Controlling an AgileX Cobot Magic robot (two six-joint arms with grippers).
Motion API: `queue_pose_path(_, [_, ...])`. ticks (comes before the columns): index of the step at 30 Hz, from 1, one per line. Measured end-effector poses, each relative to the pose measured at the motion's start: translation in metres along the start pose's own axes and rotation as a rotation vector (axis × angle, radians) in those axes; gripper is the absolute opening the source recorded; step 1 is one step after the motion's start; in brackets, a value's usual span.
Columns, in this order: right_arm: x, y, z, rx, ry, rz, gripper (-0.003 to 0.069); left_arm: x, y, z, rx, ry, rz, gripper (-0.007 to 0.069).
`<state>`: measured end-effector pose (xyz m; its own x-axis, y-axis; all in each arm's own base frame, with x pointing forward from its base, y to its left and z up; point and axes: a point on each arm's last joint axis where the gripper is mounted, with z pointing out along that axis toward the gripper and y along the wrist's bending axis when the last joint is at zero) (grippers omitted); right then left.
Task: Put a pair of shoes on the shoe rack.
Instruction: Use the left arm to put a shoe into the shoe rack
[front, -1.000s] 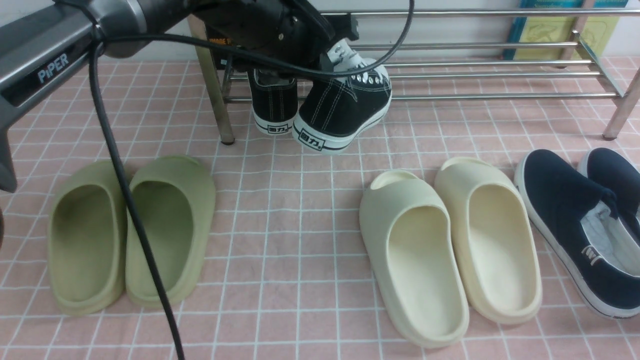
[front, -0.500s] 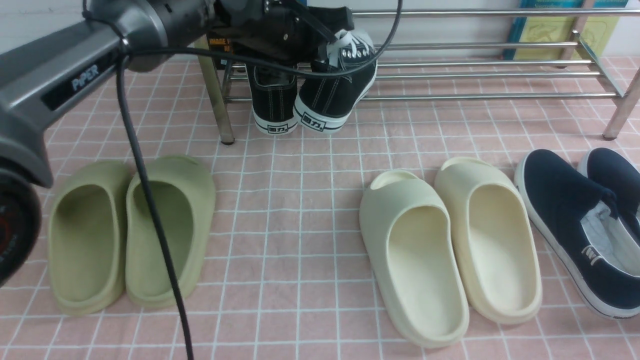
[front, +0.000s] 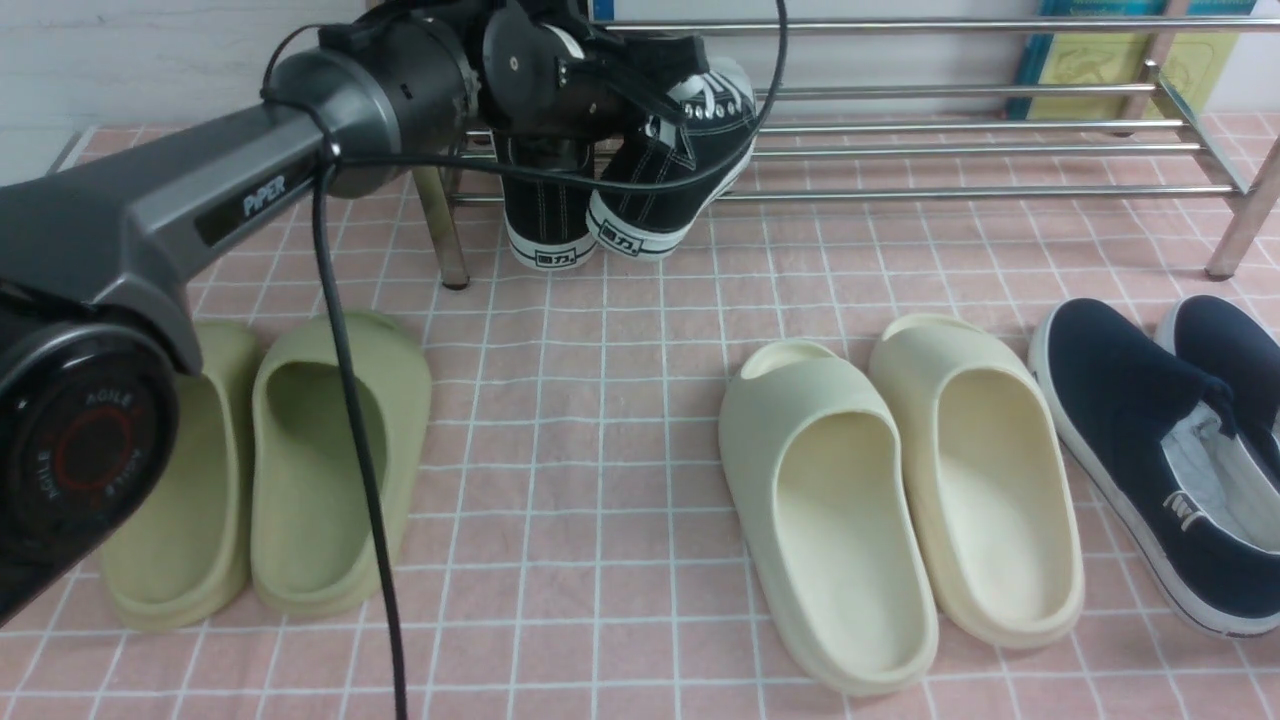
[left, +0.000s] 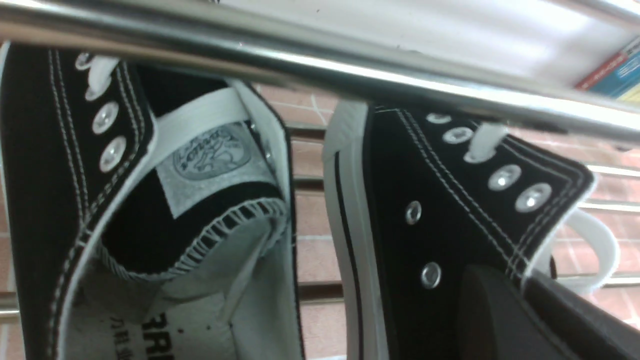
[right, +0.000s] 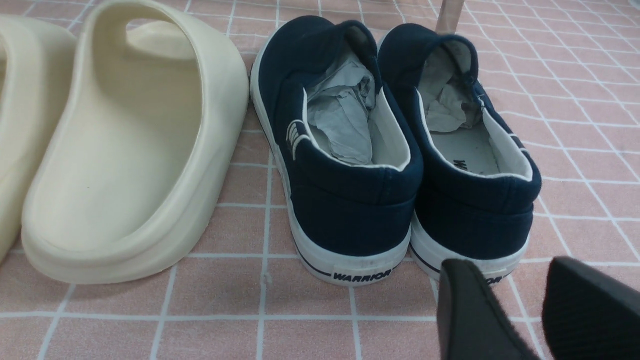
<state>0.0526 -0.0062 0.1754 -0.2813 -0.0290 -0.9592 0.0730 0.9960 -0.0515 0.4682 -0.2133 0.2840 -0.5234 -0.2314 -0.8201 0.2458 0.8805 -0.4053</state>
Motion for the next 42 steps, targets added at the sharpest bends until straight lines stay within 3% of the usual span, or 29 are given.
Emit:
queue_pose_path(19, [0.000, 0.000, 0.000, 0.000, 0.001, -0.001, 0.0240, 0.018, 0.013, 0.014, -0.044, 0.086, 0.025, 0.0050])
queue_pose_path(24, [0.000, 0.000, 0.000, 0.000, 0.001, -0.001, 0.0240, 0.018, 0.015, 0.014, -0.048, 0.087, 0.024, 0.0130])
queue_pose_path(30, [0.000, 0.000, 0.000, 0.000, 0.001, 0.020, 0.0240, 0.017, 0.015, 0.014, -0.048, 0.087, 0.020, 0.0304])
queue_pose_path(33, [0.000, 0.000, 0.000, 0.003, 0.001, 0.035, 0.0240, 0.016, 0.014, 0.012, -0.048, 0.093, 0.020, 0.0353])
queue_pose_path(40, [0.000, -0.001, 0.000, 0.009, 0.001, 0.028, 0.0240, 0.003, 0.008, -0.003, -0.049, 0.091, 0.051, 0.0370])
queue_pose_path(42, [0.000, -0.001, 0.000, 0.010, 0.001, 0.027, 0.0240, -0.005, 0.005, -0.015, -0.062, 0.098, 0.097, 0.0345])
